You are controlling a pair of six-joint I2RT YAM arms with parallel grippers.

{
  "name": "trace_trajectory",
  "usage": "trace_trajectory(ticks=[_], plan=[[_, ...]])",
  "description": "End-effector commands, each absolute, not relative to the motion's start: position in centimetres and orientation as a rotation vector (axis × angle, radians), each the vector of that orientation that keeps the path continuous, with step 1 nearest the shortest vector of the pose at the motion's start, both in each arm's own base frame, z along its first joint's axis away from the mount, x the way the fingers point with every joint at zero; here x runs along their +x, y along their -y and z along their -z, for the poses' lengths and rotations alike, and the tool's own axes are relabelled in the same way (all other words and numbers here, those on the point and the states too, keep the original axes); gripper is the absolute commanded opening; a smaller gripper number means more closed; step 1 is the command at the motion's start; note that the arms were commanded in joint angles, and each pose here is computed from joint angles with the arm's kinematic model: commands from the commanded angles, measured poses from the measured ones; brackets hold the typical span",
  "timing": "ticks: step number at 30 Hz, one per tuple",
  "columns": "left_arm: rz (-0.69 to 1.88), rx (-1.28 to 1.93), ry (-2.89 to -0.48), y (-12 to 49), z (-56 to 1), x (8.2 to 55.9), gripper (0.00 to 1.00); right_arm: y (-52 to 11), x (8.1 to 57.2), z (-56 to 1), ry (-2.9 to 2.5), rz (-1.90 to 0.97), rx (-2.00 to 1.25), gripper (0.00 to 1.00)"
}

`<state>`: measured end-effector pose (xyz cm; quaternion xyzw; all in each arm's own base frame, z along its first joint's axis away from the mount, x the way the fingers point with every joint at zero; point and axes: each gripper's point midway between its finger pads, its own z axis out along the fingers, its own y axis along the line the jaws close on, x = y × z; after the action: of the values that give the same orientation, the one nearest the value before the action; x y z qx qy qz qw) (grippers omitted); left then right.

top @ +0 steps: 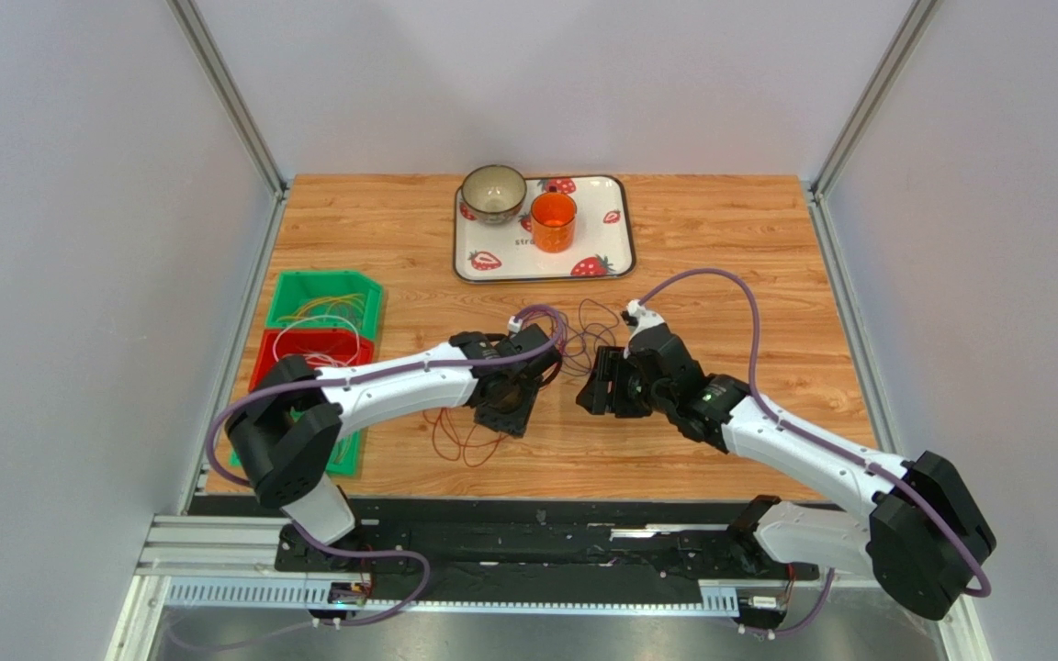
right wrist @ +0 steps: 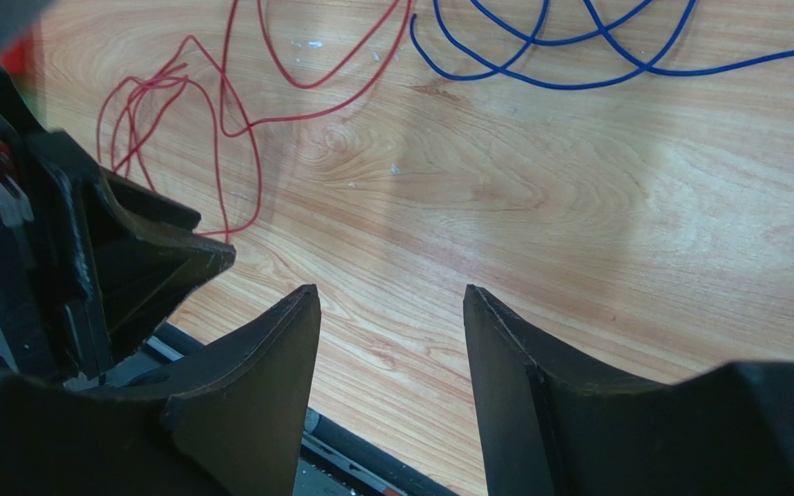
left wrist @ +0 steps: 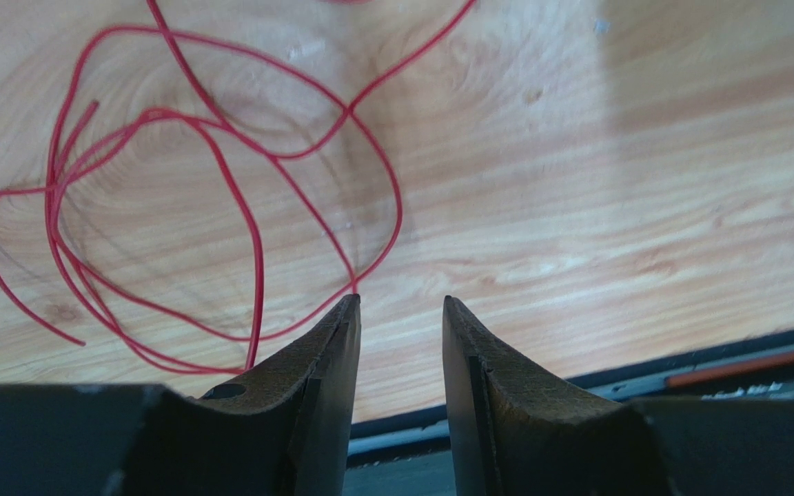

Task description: Untangle the cables

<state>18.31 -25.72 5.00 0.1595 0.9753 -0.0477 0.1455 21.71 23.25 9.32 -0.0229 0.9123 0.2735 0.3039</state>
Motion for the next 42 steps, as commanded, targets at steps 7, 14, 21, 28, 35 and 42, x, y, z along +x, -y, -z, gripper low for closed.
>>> trace_trajectory(ticks=[7,14,21,28,35,42], plan=[[0.105,0.231,-2.761,28.8,-5.4,20.1,0.43,-23.1,22.4,-9.8,-2.275,-0.763,-0.096,0.56],[0.121,0.205,-2.724,30.0,-7.2,19.7,0.46,-21.6,22.4,-9.9,-2.191,-0.765,-0.015,0.61],[0.15,0.203,-2.664,30.0,-9.1,19.7,0.46,-21.7,21.9,-9.7,-2.194,-0.789,-0.029,0.64],[0.153,0.187,-2.633,29.5,-9.9,19.3,0.46,-21.6,21.4,-9.2,-2.215,-0.809,0.002,0.66],[0.137,0.21,-2.614,29.4,-9.7,18.2,0.46,-21.2,20.6,-8.4,-2.236,-0.822,0.044,0.68],[0.119,0.236,-2.582,29.7,-9.7,17.9,0.45,-21.1,20.6,-8.3,-2.233,-0.832,0.07,0.68]])
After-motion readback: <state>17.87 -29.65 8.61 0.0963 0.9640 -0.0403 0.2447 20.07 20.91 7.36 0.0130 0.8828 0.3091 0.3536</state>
